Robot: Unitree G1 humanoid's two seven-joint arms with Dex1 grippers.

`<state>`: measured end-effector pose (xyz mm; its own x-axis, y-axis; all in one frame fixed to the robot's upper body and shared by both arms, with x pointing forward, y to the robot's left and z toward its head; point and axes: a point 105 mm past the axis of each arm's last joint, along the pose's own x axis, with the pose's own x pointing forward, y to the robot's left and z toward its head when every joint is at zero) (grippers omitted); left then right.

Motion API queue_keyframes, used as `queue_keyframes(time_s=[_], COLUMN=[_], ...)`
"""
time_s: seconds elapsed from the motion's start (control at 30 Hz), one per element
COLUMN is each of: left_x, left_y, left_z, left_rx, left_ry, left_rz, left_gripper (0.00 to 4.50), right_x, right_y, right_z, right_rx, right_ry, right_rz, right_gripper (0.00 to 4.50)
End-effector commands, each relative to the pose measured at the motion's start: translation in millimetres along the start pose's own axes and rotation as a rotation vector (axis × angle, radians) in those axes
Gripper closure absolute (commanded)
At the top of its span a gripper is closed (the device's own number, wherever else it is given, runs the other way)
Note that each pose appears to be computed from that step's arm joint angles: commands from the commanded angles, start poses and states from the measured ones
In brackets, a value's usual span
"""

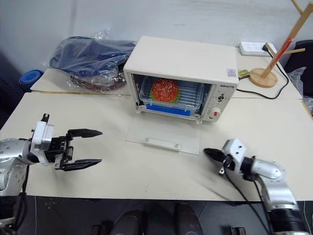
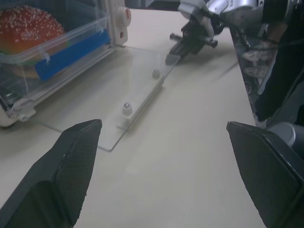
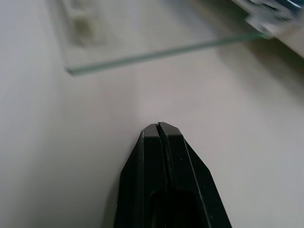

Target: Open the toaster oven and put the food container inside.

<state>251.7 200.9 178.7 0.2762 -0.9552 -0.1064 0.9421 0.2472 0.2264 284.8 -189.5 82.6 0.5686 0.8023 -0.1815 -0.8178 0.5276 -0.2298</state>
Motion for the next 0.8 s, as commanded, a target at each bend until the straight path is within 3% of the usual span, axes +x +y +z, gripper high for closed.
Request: queue_keyframes(time_s=[0.03, 0.33, 0.47, 0.6, 0.8], left_x=[0, 2, -8, -29, -52], left_y=[3, 19, 30, 28, 12], left_z=[10, 23, 18, -7, -40], left_rx=[-0.010, -0.037, -0.015, 0.009, 0.050], left_ry=[-0.056, -0.192, -0.164, -0.003, 0.197], left_rz=[0.065, 0.242, 0.339, 0.386, 0.419], left_gripper=[0.01, 0.01, 0.01, 0.00, 0.00], right_x=[9, 17, 8, -5, -29], right_y=[-2, -20, -36, -31, -11], right_z=[29, 95, 129, 134, 99], right_rx=[-0.050, -0.017, 0.016, -0.032, -0.171], right_ry=[-0.145, -0.514, -0.627, -0.558, -0.293], right_rz=[-0.008, -0.133, -0.163, -0.077, 0.117], right_gripper=[4.50, 4.50, 4.50, 3.29, 1.16])
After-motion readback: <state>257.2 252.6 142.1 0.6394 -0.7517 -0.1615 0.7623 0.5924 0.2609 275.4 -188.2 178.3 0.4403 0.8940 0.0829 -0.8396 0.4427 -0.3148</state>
